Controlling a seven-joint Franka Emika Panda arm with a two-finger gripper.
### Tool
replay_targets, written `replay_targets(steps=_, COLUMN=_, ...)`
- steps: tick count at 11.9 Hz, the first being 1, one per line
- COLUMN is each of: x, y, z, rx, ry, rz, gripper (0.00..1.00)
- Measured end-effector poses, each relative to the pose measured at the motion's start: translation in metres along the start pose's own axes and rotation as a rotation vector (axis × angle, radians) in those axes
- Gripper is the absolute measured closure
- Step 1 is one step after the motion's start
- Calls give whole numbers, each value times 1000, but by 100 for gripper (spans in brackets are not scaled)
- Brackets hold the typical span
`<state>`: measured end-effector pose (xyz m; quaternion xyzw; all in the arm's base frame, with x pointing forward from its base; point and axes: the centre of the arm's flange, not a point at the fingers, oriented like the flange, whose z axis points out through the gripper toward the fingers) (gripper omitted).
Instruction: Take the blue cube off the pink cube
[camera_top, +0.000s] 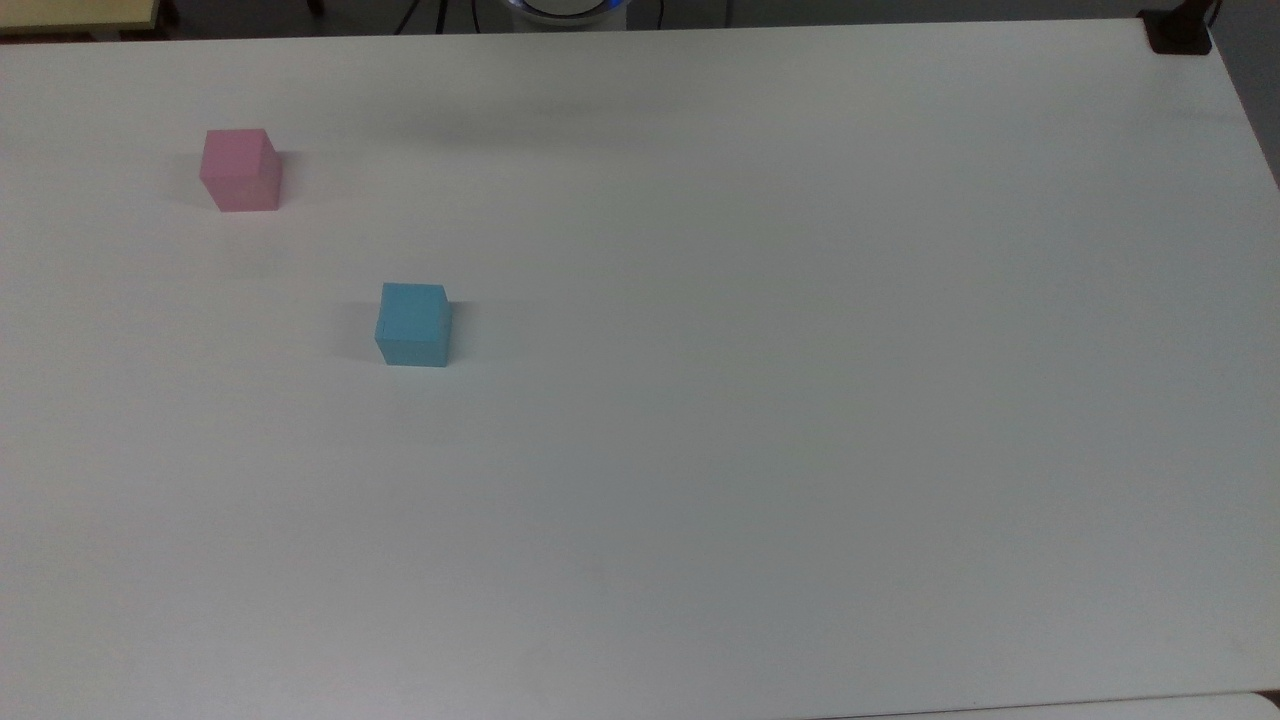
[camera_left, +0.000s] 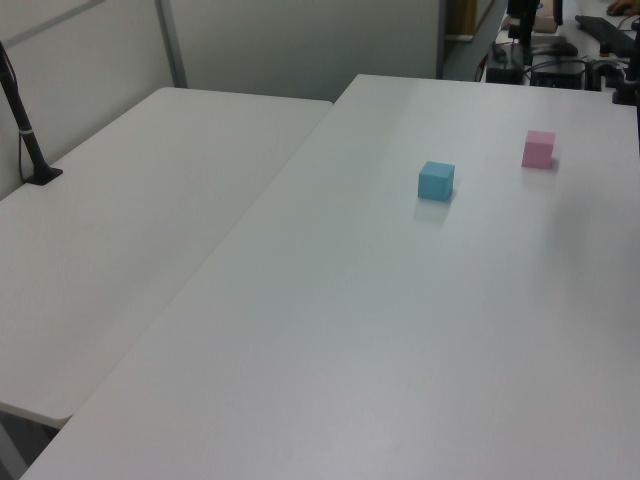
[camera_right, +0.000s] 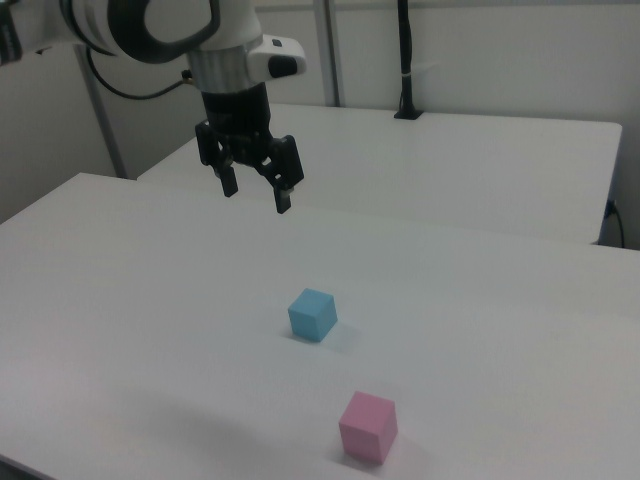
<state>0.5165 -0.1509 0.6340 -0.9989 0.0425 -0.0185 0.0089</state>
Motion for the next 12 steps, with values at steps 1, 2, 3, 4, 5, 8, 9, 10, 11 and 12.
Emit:
replay_targets(steps=1, x=5, y=0, z=7, rx=-8, ry=-7, rz=0, gripper=0)
replay_targets(steps=2, x=8, y=0, z=9, rx=-11, ry=-5, rz=0, gripper=0)
replay_targets(steps=3, x=12, y=0, z=10, rx=-18, ry=14, rz=0, gripper=0)
replay_targets(steps=4, x=16, y=-1, z=10, rx=-23, ry=33, rz=16, gripper=0)
replay_targets(steps=5, x=18, y=-3, z=10, rx=-24, ry=41, rz=38, gripper=0)
replay_targets(steps=8, x=23, y=-21, z=0, rx=-25, ry=66, rz=92, gripper=0)
replay_targets(steps=9, x=23, y=-21, z=-3, rx=-25, ry=71, rz=94, gripper=0)
replay_targets(steps=10, x=23, y=-20, z=-4, rx=-26, ry=73, rz=95, gripper=0)
replay_targets(steps=11, x=23, y=-20, z=-4, rx=-26, ry=74, rz=96, gripper=0)
replay_targets(steps=12, x=23, y=-20, z=-4, rx=-26, ry=74, rz=95, gripper=0)
